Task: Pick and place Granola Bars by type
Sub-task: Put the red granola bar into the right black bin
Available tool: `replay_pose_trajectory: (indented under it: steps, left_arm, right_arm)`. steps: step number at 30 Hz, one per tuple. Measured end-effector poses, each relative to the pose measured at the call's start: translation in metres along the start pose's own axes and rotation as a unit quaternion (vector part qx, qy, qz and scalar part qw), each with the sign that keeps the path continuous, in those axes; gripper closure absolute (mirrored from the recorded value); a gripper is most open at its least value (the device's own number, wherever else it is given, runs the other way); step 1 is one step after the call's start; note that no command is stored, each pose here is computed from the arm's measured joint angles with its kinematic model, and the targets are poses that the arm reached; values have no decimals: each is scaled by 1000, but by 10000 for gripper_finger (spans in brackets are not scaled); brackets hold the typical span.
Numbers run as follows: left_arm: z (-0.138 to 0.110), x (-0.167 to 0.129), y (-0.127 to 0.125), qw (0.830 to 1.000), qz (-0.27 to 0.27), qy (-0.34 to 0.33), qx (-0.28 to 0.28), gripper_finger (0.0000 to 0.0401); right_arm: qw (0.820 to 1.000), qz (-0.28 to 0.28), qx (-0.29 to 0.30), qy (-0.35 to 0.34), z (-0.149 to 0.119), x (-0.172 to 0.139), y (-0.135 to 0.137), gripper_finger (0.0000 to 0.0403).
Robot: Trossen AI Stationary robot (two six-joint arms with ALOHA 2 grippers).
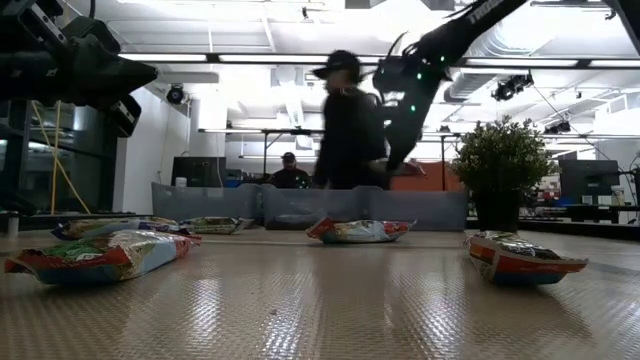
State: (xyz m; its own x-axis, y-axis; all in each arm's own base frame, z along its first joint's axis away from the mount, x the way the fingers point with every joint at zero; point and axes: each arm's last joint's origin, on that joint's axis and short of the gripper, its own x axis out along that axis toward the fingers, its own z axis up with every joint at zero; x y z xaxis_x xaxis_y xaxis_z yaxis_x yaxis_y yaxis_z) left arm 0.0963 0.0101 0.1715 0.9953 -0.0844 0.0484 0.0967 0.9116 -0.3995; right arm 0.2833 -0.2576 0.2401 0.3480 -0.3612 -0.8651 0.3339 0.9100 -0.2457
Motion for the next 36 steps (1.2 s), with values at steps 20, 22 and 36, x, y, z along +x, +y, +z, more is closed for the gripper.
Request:
replay_pose_trajectory:
  steps: [20, 22, 36]
  left_arm:
    - [0, 0, 0, 1000, -1, 0, 0, 400]
    - [0, 0, 0, 1000, -1, 0, 0, 400]
    - [0, 0, 0, 1000, 1, -1, 0, 400]
  right_arm:
    - [991, 45, -79, 98, -20, 44, 3, 350]
    - [991, 46, -79, 99, -20, 44, 3, 350]
    - [991, 48, -75, 100, -21, 44, 4, 350]
